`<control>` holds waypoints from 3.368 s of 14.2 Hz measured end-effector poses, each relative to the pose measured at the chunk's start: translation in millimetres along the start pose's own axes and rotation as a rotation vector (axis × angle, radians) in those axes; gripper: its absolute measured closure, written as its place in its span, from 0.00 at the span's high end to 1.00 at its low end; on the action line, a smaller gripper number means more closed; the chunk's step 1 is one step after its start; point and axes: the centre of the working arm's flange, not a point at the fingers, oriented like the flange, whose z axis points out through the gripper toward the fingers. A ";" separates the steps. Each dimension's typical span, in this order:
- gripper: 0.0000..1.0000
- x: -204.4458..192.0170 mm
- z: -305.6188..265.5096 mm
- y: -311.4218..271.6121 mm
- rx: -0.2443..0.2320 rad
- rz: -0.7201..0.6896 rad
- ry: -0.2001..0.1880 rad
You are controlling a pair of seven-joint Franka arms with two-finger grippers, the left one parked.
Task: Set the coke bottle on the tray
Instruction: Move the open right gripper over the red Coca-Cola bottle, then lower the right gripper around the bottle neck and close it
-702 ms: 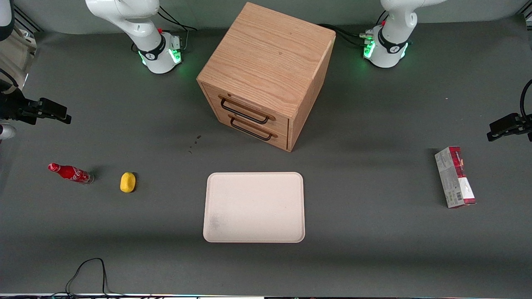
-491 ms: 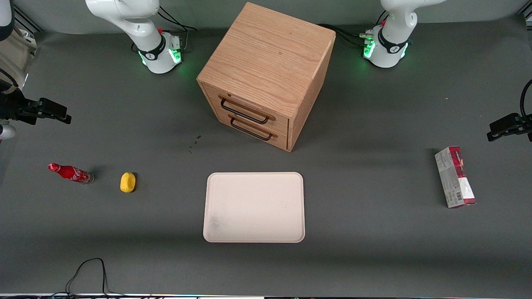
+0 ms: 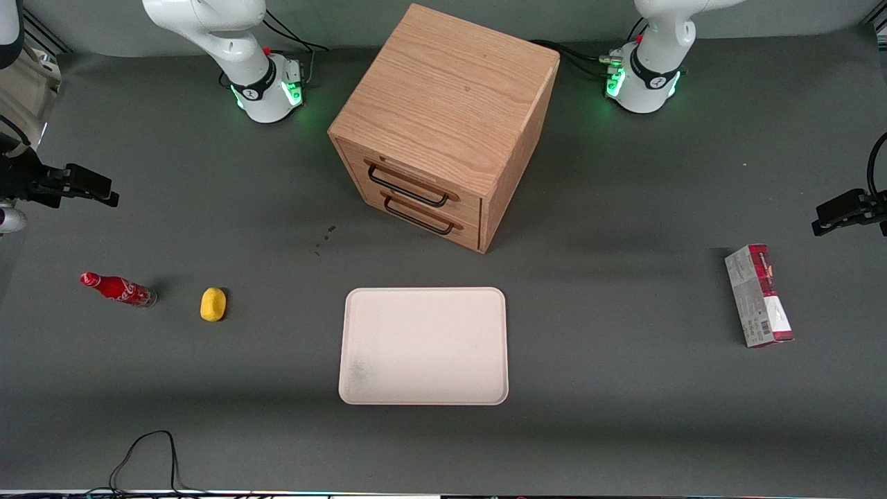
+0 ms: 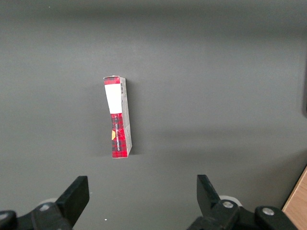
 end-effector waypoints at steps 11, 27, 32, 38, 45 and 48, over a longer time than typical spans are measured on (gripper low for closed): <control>1.00 20.9 26.8 147.6 -0.033 -0.034 0.034; 1.00 35.3 180.4 224.4 0.003 -0.091 0.095; 1.00 61.9 242.4 220.0 0.013 -0.097 0.090; 1.00 70.9 277.6 219.6 0.041 -0.103 0.074; 0.97 74.1 276.8 213.5 0.035 -0.125 0.080; 0.75 73.2 277.1 216.0 0.033 -0.147 0.080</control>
